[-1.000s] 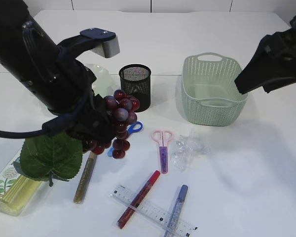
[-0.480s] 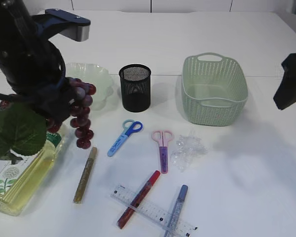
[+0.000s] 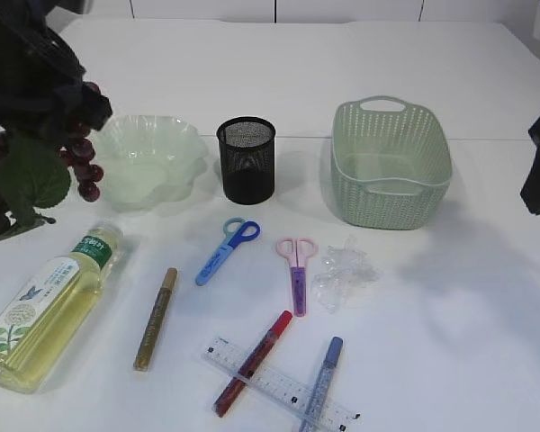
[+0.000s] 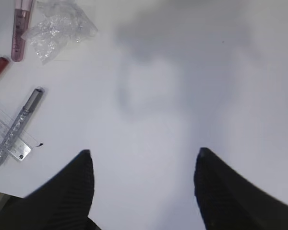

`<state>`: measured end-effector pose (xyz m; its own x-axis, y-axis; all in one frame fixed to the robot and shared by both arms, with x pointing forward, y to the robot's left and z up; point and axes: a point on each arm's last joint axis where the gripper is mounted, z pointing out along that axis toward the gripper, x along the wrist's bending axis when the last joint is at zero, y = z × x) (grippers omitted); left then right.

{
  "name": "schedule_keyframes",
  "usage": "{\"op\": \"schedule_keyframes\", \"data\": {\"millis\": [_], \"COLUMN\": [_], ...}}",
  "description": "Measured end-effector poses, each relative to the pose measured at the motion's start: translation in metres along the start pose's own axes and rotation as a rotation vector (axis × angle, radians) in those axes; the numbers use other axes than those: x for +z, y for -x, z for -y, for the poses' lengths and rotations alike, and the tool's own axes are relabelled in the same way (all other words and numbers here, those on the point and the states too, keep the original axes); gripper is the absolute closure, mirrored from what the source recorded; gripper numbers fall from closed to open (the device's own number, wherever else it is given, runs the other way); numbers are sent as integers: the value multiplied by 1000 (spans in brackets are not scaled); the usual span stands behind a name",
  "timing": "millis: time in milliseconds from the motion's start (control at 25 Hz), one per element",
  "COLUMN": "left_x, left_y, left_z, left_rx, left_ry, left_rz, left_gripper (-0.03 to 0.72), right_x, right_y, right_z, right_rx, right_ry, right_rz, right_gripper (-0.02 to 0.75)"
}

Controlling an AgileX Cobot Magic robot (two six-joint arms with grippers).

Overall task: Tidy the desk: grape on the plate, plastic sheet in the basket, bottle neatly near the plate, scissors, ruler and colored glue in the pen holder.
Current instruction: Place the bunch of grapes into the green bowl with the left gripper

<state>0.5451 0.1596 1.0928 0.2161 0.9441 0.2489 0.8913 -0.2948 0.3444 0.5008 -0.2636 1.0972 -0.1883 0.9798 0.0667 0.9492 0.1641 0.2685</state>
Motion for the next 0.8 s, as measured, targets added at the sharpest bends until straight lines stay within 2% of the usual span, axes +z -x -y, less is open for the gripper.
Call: {"op": "schedule_keyframes", "data": {"millis": [200, 320, 800], "left_x": [6, 9, 6], "left_y": [-20, -30, -48], "left_z": [-9, -16, -52], "left_rx": [-101, -134, -212], "left_ry": [65, 125, 518], "left_rz": [-8, -4, 96], "left_gripper": [552, 552, 551], "right_x": [0, 0, 0], "right_y": [0, 0, 0], "right_z": [0, 0, 1], "right_rx": [0, 2, 11], "right_ry": [-4, -4, -8], "right_rz": [0, 0, 0], "right_gripper": [238, 239, 239]}}
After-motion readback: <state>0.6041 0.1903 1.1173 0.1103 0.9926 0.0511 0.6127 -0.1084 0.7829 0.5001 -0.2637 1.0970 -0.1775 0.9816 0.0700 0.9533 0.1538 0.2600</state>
